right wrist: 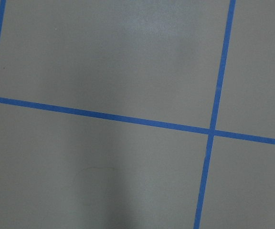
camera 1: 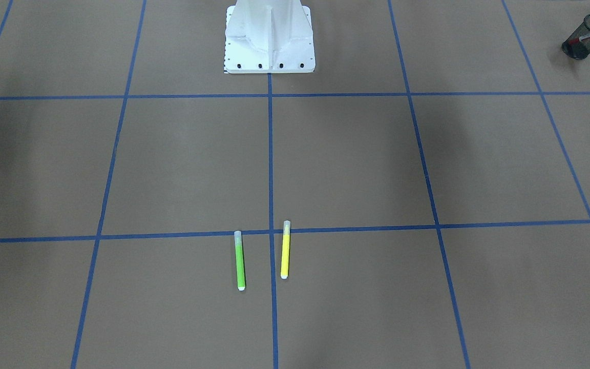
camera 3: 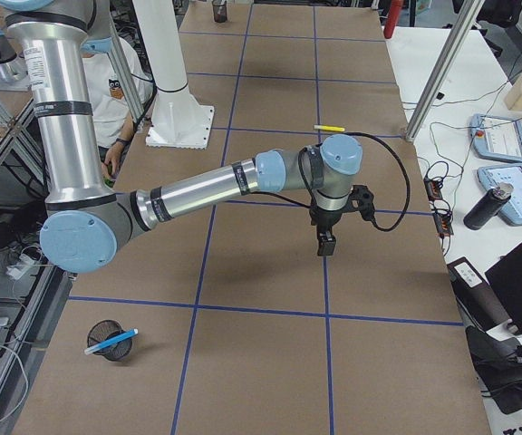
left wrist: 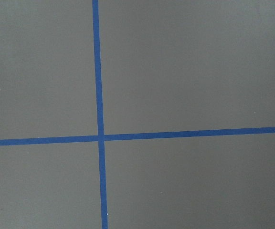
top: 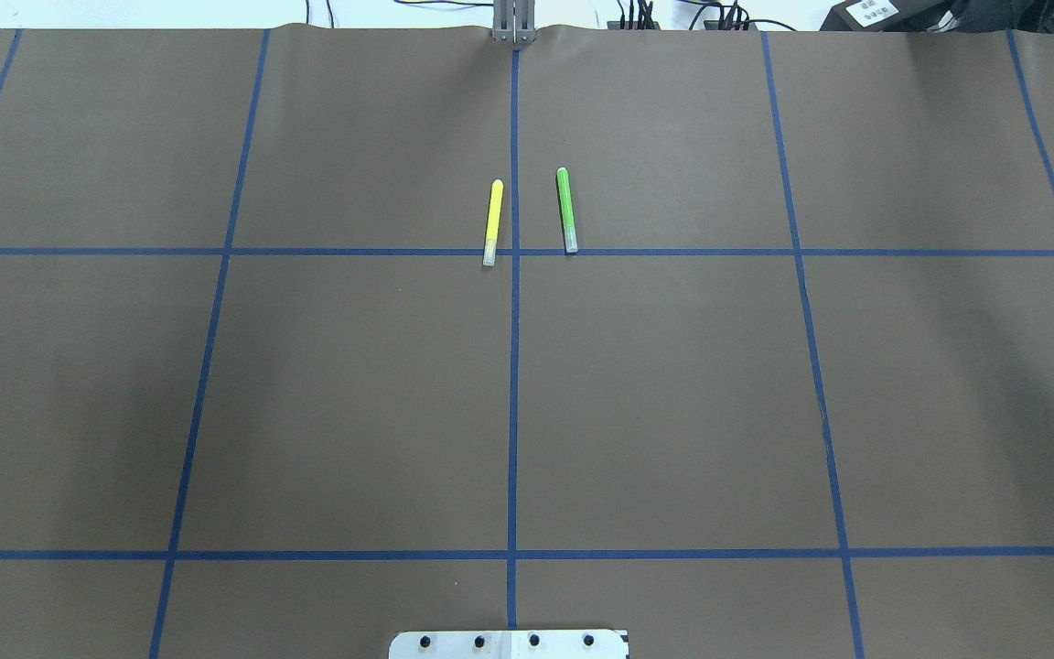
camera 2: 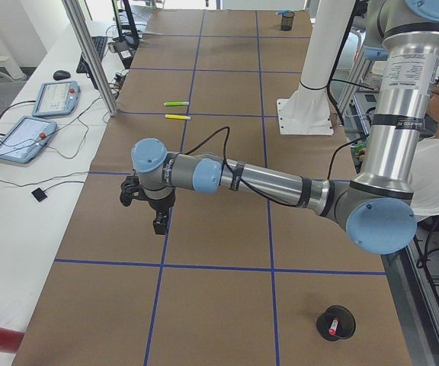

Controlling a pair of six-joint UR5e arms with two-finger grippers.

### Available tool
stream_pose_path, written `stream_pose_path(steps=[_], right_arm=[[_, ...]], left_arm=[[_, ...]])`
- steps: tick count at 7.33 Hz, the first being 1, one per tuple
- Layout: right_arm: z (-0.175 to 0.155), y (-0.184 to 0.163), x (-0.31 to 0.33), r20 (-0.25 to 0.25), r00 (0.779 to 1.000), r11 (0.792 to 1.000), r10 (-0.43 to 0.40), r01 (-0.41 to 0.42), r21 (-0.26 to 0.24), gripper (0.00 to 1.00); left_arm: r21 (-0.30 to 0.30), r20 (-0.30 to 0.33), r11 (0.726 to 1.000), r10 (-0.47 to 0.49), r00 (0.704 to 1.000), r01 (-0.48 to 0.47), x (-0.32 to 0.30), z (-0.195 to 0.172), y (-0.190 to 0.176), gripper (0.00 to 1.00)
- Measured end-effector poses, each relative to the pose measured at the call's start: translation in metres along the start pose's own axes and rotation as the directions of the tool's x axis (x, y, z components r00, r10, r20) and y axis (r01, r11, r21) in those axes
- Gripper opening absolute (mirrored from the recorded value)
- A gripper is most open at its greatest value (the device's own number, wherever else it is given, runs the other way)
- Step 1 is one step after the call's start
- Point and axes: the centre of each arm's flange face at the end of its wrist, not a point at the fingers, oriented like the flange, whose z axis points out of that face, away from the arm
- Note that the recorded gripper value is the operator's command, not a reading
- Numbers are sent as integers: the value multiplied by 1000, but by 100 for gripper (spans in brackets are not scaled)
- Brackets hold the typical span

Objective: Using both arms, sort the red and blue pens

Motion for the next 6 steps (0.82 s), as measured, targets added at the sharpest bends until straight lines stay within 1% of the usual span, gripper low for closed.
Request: stream_pose_path(steps=[6], right_arm=[[3, 6, 3, -1, 1000, 1000, 6, -6, -5, 100]], left_arm=[[7, -1, 1000, 5, 1000, -5, 3, -3, 0, 100]])
